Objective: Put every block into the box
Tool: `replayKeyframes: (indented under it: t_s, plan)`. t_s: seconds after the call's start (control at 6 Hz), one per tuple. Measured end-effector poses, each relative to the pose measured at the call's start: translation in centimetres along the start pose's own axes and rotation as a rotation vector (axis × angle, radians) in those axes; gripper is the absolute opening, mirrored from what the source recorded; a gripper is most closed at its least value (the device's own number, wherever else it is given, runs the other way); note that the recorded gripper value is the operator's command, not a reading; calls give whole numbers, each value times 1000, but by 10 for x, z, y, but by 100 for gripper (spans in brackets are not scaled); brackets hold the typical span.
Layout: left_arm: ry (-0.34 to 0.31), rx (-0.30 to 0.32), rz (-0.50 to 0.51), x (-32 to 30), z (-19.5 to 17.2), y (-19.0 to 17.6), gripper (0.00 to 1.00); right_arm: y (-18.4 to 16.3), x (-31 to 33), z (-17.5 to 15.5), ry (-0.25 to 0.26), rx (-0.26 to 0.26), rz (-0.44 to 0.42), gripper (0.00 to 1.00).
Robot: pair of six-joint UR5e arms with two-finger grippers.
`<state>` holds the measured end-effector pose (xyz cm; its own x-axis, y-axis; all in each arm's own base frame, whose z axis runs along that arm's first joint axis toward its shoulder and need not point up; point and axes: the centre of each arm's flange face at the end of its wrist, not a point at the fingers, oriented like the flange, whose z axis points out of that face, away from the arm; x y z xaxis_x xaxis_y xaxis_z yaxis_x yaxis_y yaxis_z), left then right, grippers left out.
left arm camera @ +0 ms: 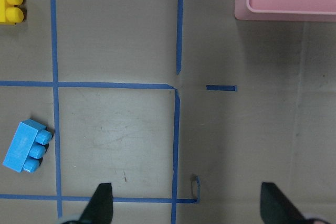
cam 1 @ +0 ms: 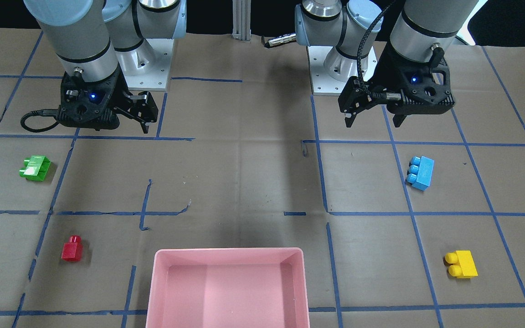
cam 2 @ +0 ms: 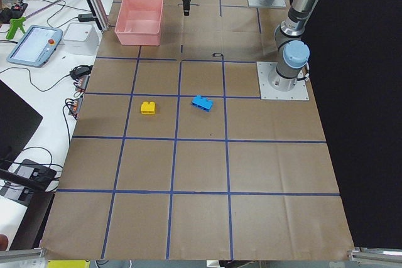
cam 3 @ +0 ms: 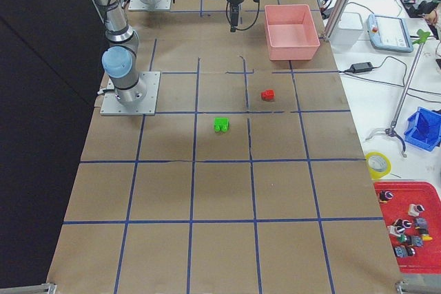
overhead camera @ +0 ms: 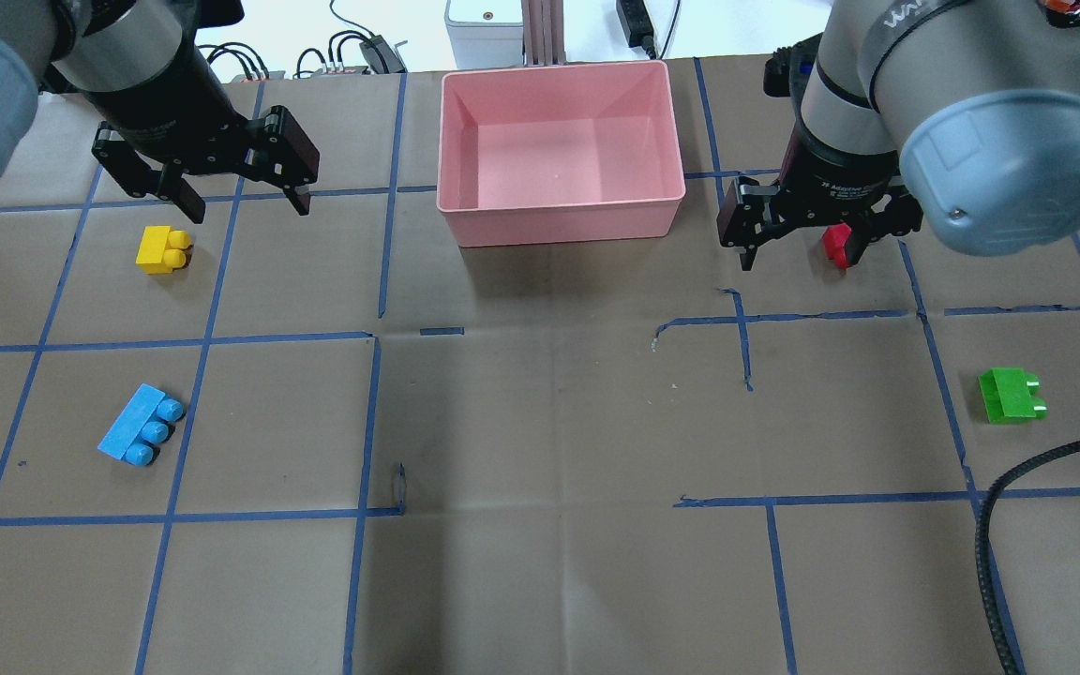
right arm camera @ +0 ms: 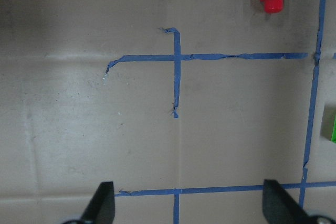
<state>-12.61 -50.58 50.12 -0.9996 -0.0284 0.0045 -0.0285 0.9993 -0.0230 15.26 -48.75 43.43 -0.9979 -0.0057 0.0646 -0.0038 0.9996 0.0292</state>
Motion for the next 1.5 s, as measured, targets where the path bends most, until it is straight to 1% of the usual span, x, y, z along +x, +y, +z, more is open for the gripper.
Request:
replayKeyframes:
  t_s: [0.17,0.33,0.5,0.67,0.83,1.0,1.17,1.33,1.5]
  plan:
    - [-2,-2,2,-1,1,2,100,-5,17,-1,3,9,-24,99]
    - [-6,-5,31,-3,2,3,100,-13,57,-4,5,21,-44,98]
    - [-10,-10,88,-14,4,3,100,-19,120,-6,6,35,-75,96]
    - [-11,-16,143,-42,7,0,100,-20,183,-4,8,46,-102,90]
    - [-18,-23,192,-91,8,-1,100,-18,234,3,14,59,-103,90]
    - [-36,-40,246,-143,11,3,100,-12,272,27,9,51,-72,90]
    - [-49,-75,325,-191,19,12,100,-2,297,69,17,63,-28,99]
    - [-44,-104,393,-235,29,25,100,8,308,112,47,105,-5,100]
    - [-28,-118,456,-268,35,38,99,17,306,147,52,112,0,99]
